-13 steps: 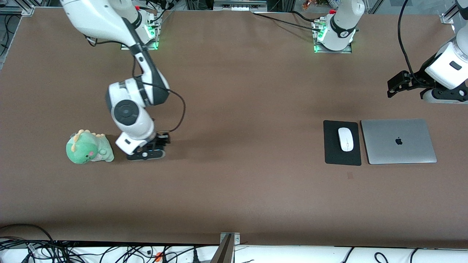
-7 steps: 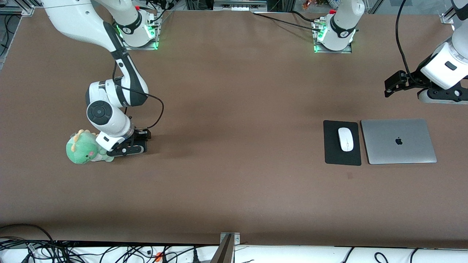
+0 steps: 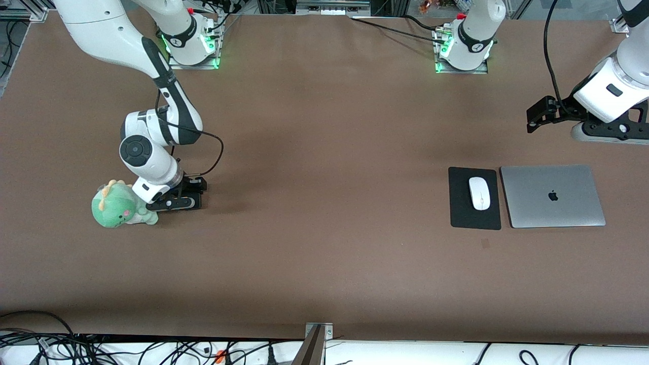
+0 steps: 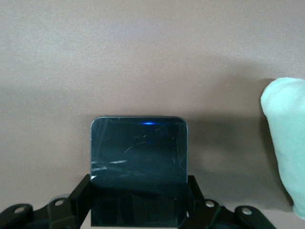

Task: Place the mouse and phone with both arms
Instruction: 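Carry the black phone with the right gripper beside the green plush toy and lower it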

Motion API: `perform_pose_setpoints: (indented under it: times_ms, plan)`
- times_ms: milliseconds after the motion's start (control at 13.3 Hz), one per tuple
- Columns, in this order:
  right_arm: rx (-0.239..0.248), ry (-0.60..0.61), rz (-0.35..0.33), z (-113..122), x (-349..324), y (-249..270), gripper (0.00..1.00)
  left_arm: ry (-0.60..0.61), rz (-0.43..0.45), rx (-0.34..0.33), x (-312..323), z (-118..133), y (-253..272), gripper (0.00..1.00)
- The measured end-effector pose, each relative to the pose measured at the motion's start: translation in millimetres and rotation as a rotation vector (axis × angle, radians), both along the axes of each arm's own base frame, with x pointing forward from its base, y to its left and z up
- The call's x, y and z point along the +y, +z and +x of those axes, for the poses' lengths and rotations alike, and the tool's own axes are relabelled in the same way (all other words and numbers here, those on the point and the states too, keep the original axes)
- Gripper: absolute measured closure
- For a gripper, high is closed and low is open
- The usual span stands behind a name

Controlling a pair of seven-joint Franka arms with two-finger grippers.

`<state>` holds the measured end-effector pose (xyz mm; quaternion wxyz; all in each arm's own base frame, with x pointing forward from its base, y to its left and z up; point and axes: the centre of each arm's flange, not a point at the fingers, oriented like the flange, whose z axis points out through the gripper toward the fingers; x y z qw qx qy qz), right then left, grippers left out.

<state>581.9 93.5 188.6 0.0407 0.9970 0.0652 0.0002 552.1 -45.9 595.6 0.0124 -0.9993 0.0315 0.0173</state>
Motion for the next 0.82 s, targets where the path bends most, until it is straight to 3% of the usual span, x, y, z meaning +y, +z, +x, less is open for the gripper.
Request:
perform_pose_setpoints:
  times_ms: [150,375,600,825]
  plan:
    - [-0.002,-0.008,0.002,0.6,-3.9,-3.8,0.19,0.000,0.001,0.009,0.2,-1.0,-0.8,0.00]
    - [-0.016,-0.013,0.007,3.9,-4.1,0.6,0.00,0.000,0.001,0.013,0.2,-1.4,-1.1,0.00]
    - [-0.037,-0.040,0.031,11.1,3.3,21.0,0.00,0.000,0.001,0.013,0.2,-1.4,-1.1,0.00]
    - [-0.010,-0.078,0.035,21.8,12.5,76.3,0.00,0.000,0.001,0.013,0.1,-1.4,-1.1,0.00]
